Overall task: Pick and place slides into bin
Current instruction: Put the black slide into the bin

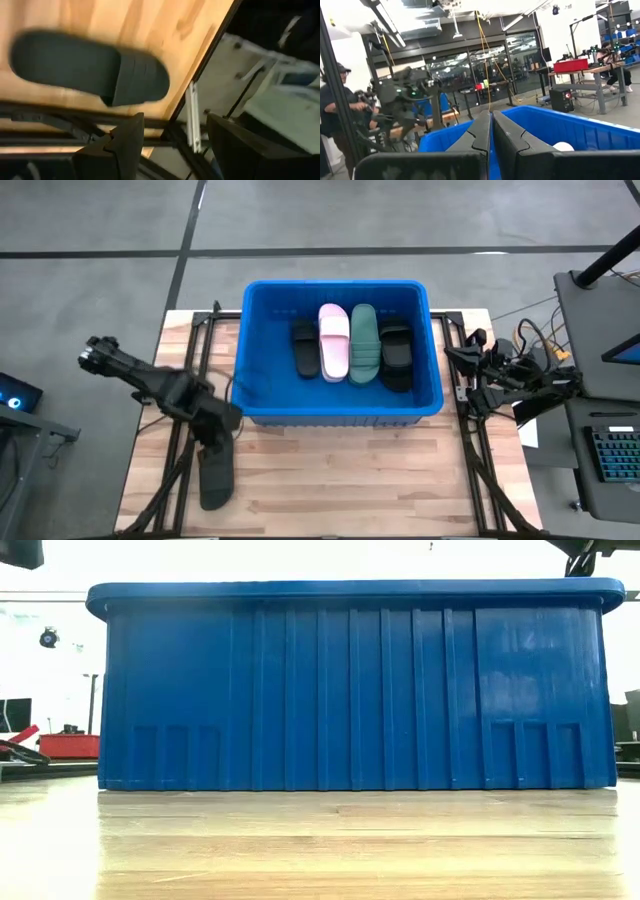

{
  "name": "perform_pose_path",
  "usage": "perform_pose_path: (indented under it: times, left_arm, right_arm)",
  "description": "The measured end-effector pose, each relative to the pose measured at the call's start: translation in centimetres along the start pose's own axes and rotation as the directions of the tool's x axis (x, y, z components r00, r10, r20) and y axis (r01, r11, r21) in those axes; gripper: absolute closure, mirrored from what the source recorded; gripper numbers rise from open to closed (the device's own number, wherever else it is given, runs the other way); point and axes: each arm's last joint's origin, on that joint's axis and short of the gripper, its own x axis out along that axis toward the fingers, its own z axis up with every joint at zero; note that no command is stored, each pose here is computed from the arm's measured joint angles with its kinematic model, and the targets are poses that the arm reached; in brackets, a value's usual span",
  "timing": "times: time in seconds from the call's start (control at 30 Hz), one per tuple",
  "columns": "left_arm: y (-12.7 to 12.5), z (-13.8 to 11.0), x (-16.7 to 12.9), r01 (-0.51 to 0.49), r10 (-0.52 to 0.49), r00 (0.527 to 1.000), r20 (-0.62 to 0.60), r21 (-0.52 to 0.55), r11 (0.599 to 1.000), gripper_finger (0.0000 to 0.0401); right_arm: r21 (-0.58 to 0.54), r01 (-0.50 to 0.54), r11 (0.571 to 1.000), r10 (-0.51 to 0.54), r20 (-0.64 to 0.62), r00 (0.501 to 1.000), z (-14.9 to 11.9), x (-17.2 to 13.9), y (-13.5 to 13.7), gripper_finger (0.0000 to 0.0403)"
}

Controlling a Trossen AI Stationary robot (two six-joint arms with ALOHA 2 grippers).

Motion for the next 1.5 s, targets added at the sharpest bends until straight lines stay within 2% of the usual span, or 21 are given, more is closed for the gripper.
perform_pose_path:
  times: [0.17, 0.33, 0.53, 0.6, 0.7, 0.8, 0.9, 0.97, 1.03, 1.2, 1.37, 1.5]
  left_arm:
    - [-1.6, -0.8, 2.9, -0.112, 0.110, 0.992, -0.058, -0.022, 0.994, 0.0200]
    - [-3.6, -1.5, 4.9, -0.219, 0.220, 0.975, 0.008, -0.057, 0.974, 0.0200]
    - [-6.1, -2.3, 7.5, -0.333, 0.333, 0.941, 0.054, 0.004, 0.943, 0.0200]
    - [-6.9, -2.8, 8.6, -0.384, 0.383, 0.923, 0.048, 0.032, 0.923, 0.0200]
    - [-7.7, -3.6, 10.0, -0.485, 0.481, 0.874, 0.075, 0.060, 0.872, 0.0200]
    - [-8.3, -4.4, 11.4, -0.575, 0.566, 0.809, 0.162, 0.012, 0.818, 0.0200]
    - [-8.6, -5.0, 12.8, -0.599, 0.600, 0.762, 0.244, -0.085, 0.796, 0.0200]
    - [-8.6, -5.4, 13.9, -0.609, 0.618, 0.748, 0.243, -0.121, 0.784, 0.0200]
    - [-8.7, -5.7, 15.3, -0.620, 0.630, 0.746, 0.216, -0.121, 0.775, 0.0200]
    - [-8.9, -6.0, 17.8, -0.669, 0.684, 0.708, 0.176, -0.141, 0.730, 0.0207]
    - [-9.6, -6.0, 18.9, -0.682, 0.695, 0.690, 0.201, -0.141, 0.717, 0.0242]
    - [-9.6, -6.7, 20.2, -0.712, 0.721, 0.663, 0.202, -0.125, 0.691, 0.0270]
  right_arm:
    - [-0.014, 0.002, 1.000, -0.002, -0.022, 1.000, -0.2, 0.0, 0.0, 0.0394]
    - [-0.017, 0.002, 1.000, -0.002, -0.022, 1.000, -0.2, 0.0, 0.0, 0.0394]
    - [-0.017, 0.002, 1.000, -0.002, -0.022, 1.000, -0.2, 0.0, 0.0, 0.0394]
    - [-0.016, 0.002, 1.000, -0.002, -0.021, 1.000, -0.2, 0.0, 0.0, 0.0394]
    - [-0.017, 0.002, 1.000, -0.002, -0.021, 1.000, -0.2, 0.0, 0.0, 0.0394]
    - [-0.017, 0.002, 1.000, -0.002, -0.022, 1.000, -0.2, 0.0, 0.0, 0.0394]
    - [-0.016, 0.002, 1.000, -0.002, -0.021, 1.000, -0.2, 0.0, 0.0, 0.0394]
    - [-0.017, 0.002, 1.000, -0.002, -0.022, 1.000, -0.2, 0.0, 0.0, 0.0394]
    - [-0.016, 0.002, 1.000, -0.002, -0.021, 1.000, -0.2, 0.0, 0.0, 0.0394]
    - [-0.017, 0.001, 1.000, -0.002, -0.022, 1.000, -0.2, 0.0, 0.0, 0.0394]
    - [-0.016, 0.001, 1.000, -0.002, -0.021, 1.000, -0.2, 0.0, 0.0, 0.0394]
    - [-0.016, 0.001, 1.000, -0.002, -0.020, 1.000, -0.2, 0.0, 0.0, 0.0394]
